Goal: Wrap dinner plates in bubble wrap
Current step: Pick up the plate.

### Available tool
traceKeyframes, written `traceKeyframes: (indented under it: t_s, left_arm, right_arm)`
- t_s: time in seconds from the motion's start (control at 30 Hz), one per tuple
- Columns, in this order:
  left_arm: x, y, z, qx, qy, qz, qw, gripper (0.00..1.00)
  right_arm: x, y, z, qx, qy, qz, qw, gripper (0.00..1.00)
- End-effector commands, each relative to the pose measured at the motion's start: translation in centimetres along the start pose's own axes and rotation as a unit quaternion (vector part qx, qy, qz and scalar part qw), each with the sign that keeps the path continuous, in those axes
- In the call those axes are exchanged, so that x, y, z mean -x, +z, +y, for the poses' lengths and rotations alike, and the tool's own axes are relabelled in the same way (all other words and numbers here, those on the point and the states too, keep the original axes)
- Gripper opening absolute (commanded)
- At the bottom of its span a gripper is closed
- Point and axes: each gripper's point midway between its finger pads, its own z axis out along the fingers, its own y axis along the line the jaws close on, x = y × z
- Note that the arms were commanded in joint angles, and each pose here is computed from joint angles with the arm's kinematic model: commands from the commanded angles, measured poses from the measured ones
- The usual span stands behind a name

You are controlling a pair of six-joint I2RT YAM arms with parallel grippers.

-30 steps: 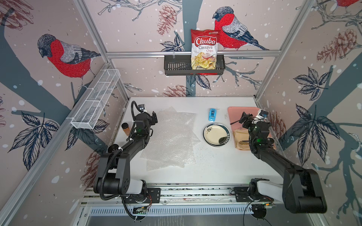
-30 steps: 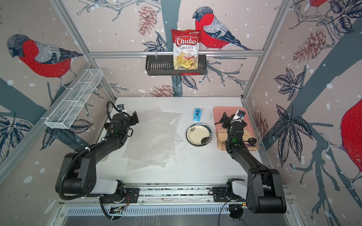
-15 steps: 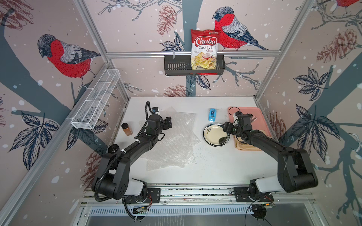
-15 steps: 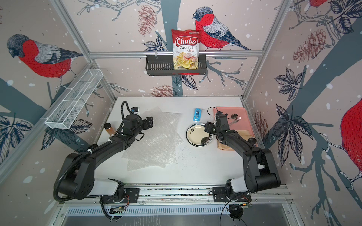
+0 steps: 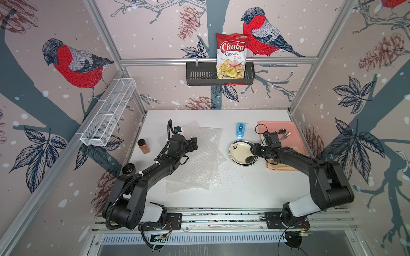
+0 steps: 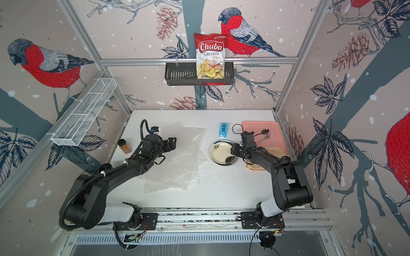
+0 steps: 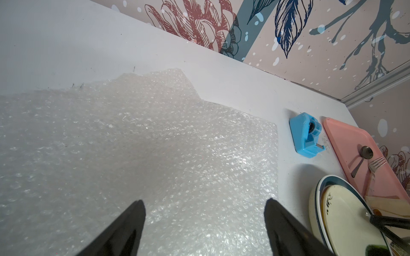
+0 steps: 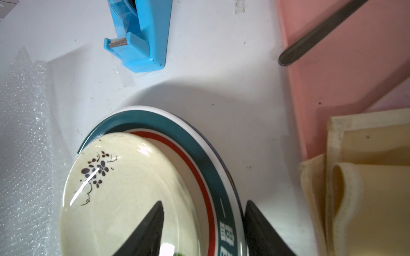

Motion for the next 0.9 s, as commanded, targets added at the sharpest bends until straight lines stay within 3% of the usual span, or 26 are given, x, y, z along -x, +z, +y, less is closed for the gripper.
traceKeyframes:
  t_s: [0.0, 0.23, 0.5, 0.87]
  left_arm:
    - [0.6, -0.1, -0.6, -0.011, -0.009, -0.012, 1.0, 0.88]
    - [0.5, 0.0, -0.6, -0.011, -0.01, -0.01, 1.0, 0.88]
    - [0.4, 0.1, -0.4, -0.007, -0.016, -0.009, 1.0, 0.88]
    - [0.3, -0.1, -0.1, 0.002, -0.015, -0.008, 1.0, 0.88]
  right_arm:
    - [0.9, -1.0, -0.3, -0.021, 0.003, -0.017, 1.0, 0.6]
    - [2.0, -3.1, 0.8, -0.008, -0.014, -0.031, 0.999, 0.6]
    - [-0.7, -1.5, 1.7, 0.014, -0.008, 0.02, 1.0, 0.52]
    - [-2.1, 0.0, 1.4, 0.026, 0.006, 0.046, 0.999, 0.43]
